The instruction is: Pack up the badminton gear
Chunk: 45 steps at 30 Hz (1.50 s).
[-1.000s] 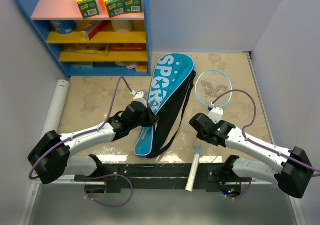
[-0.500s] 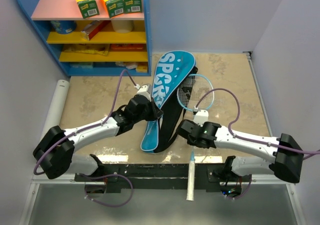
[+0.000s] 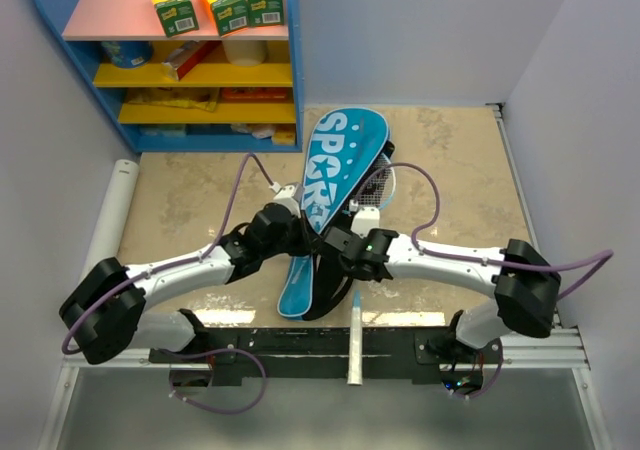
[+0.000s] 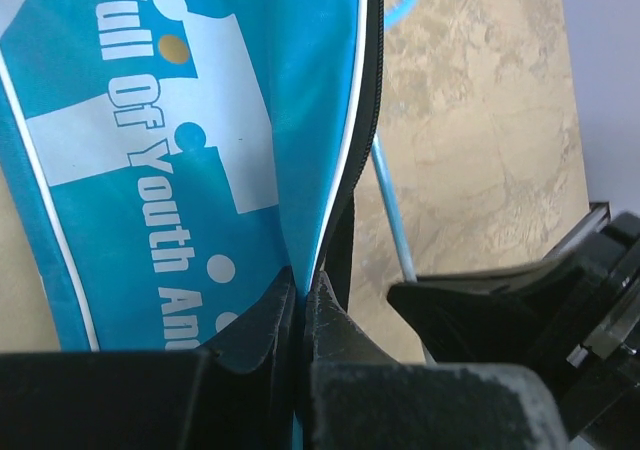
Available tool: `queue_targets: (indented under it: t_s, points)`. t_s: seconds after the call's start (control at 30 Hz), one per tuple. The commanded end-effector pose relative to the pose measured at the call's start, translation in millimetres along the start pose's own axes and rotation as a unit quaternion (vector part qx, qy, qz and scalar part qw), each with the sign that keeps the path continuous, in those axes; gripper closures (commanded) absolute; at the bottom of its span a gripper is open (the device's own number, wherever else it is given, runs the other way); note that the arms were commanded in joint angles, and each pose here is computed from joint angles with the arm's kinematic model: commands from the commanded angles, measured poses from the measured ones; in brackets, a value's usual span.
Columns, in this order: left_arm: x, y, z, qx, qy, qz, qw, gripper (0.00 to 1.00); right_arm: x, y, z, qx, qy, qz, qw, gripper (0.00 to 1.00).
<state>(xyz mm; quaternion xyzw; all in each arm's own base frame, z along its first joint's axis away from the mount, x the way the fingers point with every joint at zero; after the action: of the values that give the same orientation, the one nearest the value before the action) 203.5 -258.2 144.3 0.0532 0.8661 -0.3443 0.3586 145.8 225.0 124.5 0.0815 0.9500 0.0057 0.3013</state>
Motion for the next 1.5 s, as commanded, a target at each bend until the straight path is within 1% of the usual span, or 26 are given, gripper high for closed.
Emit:
queue_targets:
  t_s: [0.0,0.17,0.27,0.3,0.37,0.4,0.5,0.63,0.73,0.9,0.97,1.0,1.03,1.13,1.2,1.23,1.3,1.4,1.43,1.47]
  points:
    - [8,-20,-10,0.062,-0.007,0.007,0.998,1.0,-27,44,-2,-0.048,-0.05,0.001,0.998,1.0]
    - [31,-18,-16,0.072,0.02,0.011,0.997,1.0,-31,61,13,-0.053,-0.054,-0.015,0.997,1.0]
    - [45,-20,-24,0.082,0.039,0.018,0.996,1.0,-37,56,31,-0.043,-0.06,-0.011,0.997,1.0]
    - [47,-19,-29,0.083,0.038,0.019,0.996,1.0,-45,58,37,-0.052,-0.067,0.004,0.996,1.0]
    - [54,-19,-36,0.089,0.047,0.019,0.995,1.0,-47,53,46,-0.057,-0.069,0.002,0.996,1.0]
    - [56,-20,-41,0.094,0.046,0.019,0.994,1.0,-56,55,50,-0.069,-0.078,0.016,0.994,1.0]
    - [60,-19,-50,0.098,0.054,0.021,0.993,1.0,-71,59,53,-0.084,-0.104,0.021,0.991,1.0]
    - [62,-20,-57,0.104,0.06,0.019,0.993,1.0,-91,62,60,-0.079,-0.136,0.017,0.987,1.0]
    - [63,-21,-57,0.107,0.064,0.016,0.992,1.0,-96,67,70,-0.085,-0.14,0.021,0.986,1.0]
    - [64,-19,-53,0.101,0.064,0.013,0.993,1.0,-88,78,79,-0.106,-0.116,0.012,0.988,1.0]
    - [66,-16,-50,0.09,0.065,0.015,0.994,1.0,-83,73,78,-0.107,-0.11,0.009,0.988,0.89]
    - [65,-15,-49,0.086,0.062,0.016,0.994,1.0,-85,71,70,-0.115,-0.11,0.013,0.987,0.83]
    - [65,-15,-49,0.086,0.061,0.018,0.994,1.0,-84,67,67,-0.114,-0.109,0.015,0.987,0.73]
    - [62,-15,-46,0.079,0.058,0.024,0.995,1.0,-77,44,53,-0.108,-0.103,0.013,0.989,0.62]
    - [60,-17,-44,0.078,0.058,0.029,0.995,1.0,-78,30,35,-0.116,-0.106,0.02,0.987,0.59]
    - [60,-17,-43,0.077,0.058,0.03,0.995,1.0,-68,18,36,-0.11,-0.097,0.014,0.989,0.56]
    - [58,-18,-42,0.077,0.057,0.032,0.995,1.0,-61,5,27,-0.116,-0.086,0.015,0.989,0.54]
    - [56,-20,-41,0.077,0.051,0.033,0.995,1.0,-43,-8,17,-0.154,-0.055,0.016,0.986,0.53]
    - [55,-21,-40,0.079,0.05,0.033,0.995,1.0,-31,-10,14,-0.177,-0.029,0.011,0.984,0.53]
    - [54,-22,-39,0.078,0.049,0.033,0.995,1.0,-26,-11,13,-0.191,-0.019,0.01,0.981,0.53]
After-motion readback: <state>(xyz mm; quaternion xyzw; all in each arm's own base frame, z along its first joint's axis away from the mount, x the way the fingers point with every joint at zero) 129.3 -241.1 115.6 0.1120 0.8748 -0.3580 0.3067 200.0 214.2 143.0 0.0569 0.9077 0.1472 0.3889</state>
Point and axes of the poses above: each gripper's point midway between its finger pads, its own z axis out along the fingers, its own y axis along the line the jaws close on, x = y × z, the point moved 6 cm from there along -z, back along the fingers, and after that the axes turned 5 degrees about z, right-handed, at the moved point
